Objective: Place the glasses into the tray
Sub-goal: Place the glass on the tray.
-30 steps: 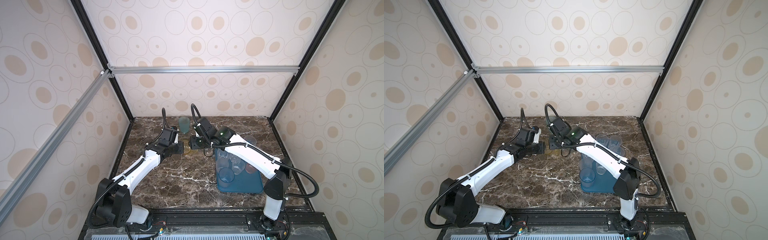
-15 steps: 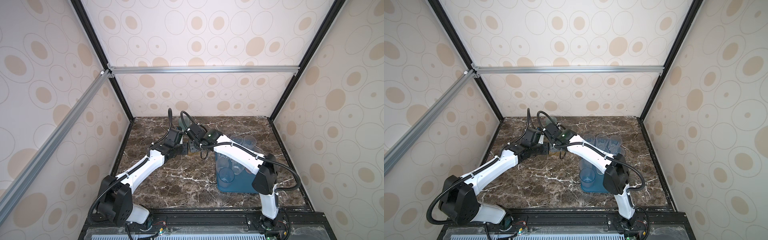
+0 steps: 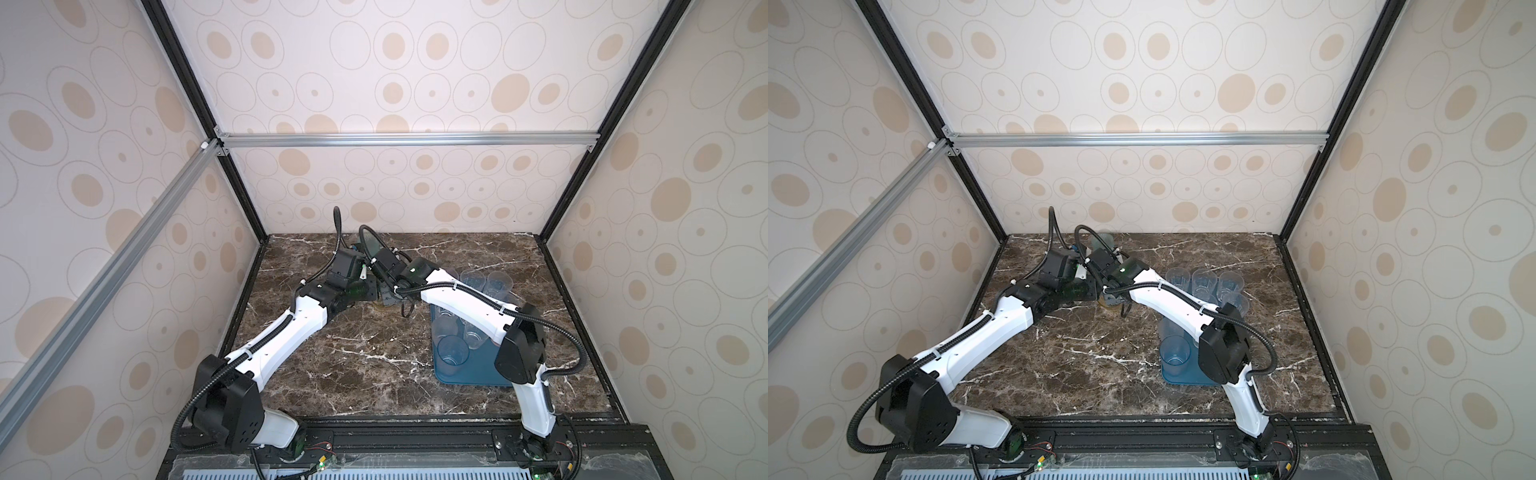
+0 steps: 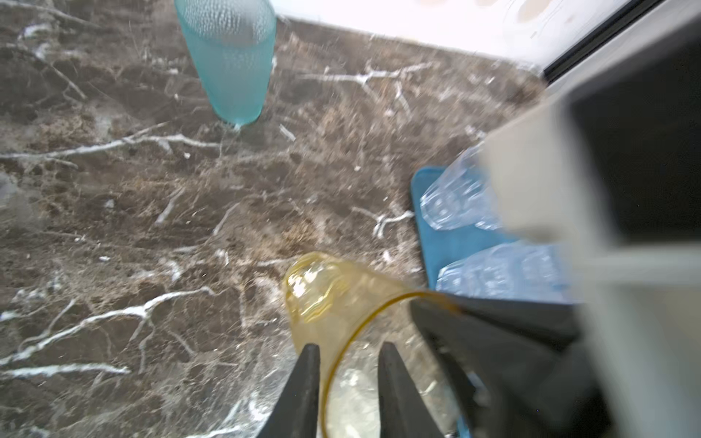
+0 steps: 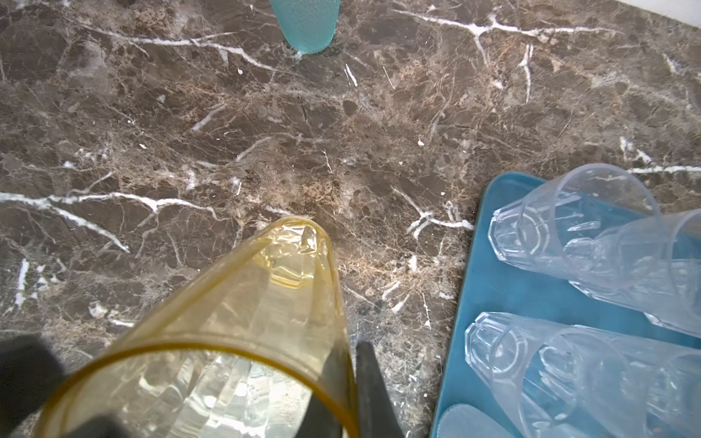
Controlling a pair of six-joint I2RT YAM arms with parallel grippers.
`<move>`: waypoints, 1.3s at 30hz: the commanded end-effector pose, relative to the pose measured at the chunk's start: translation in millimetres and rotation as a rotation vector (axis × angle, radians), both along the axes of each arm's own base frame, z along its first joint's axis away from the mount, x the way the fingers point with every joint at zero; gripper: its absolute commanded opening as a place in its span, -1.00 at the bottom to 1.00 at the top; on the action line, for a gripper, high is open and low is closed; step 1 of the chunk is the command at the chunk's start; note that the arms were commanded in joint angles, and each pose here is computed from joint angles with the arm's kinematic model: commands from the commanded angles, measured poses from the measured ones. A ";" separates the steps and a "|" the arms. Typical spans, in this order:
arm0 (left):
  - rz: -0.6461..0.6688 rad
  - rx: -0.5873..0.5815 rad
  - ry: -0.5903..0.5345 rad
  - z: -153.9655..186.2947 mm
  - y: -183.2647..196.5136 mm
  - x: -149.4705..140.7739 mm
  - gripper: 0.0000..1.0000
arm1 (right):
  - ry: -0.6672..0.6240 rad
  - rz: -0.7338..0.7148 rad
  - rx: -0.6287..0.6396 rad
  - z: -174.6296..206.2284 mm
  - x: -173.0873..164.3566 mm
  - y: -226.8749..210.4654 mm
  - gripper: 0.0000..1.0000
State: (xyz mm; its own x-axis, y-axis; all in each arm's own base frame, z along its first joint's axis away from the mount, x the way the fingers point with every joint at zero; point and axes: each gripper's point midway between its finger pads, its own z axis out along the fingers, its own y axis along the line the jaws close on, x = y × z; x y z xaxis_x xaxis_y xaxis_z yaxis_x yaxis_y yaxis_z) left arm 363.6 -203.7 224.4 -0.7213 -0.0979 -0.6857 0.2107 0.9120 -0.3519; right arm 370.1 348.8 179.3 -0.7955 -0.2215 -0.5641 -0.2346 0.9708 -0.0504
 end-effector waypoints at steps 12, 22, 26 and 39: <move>0.017 -0.048 -0.297 117.6 19.0 -16.8 0.02 | -0.164 -0.051 0.015 102.8 24.0 -42.7 -0.95; 0.023 -0.037 -0.378 95.5 19.9 -9.6 0.14 | -0.118 -0.131 0.003 151.8 -10.0 -146.2 -0.95; 0.016 -0.058 -0.379 78.4 13.4 -7.7 0.15 | -0.063 -0.181 -0.016 154.6 -42.6 -195.6 -0.95; -0.078 -0.022 -0.305 22.0 -26.6 -13.0 0.16 | 0.174 -0.387 -0.171 132.4 -161.5 -312.5 -0.96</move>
State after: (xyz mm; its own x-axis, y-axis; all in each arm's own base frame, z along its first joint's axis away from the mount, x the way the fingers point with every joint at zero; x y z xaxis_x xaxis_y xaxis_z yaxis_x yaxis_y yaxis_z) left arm 349.9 -224.2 245.1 -0.5118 -0.0704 -0.8562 0.3612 0.8866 -0.2888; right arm 249.4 60.0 322.0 -0.8686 0.0062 -0.4956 0.0921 0.9845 -0.1492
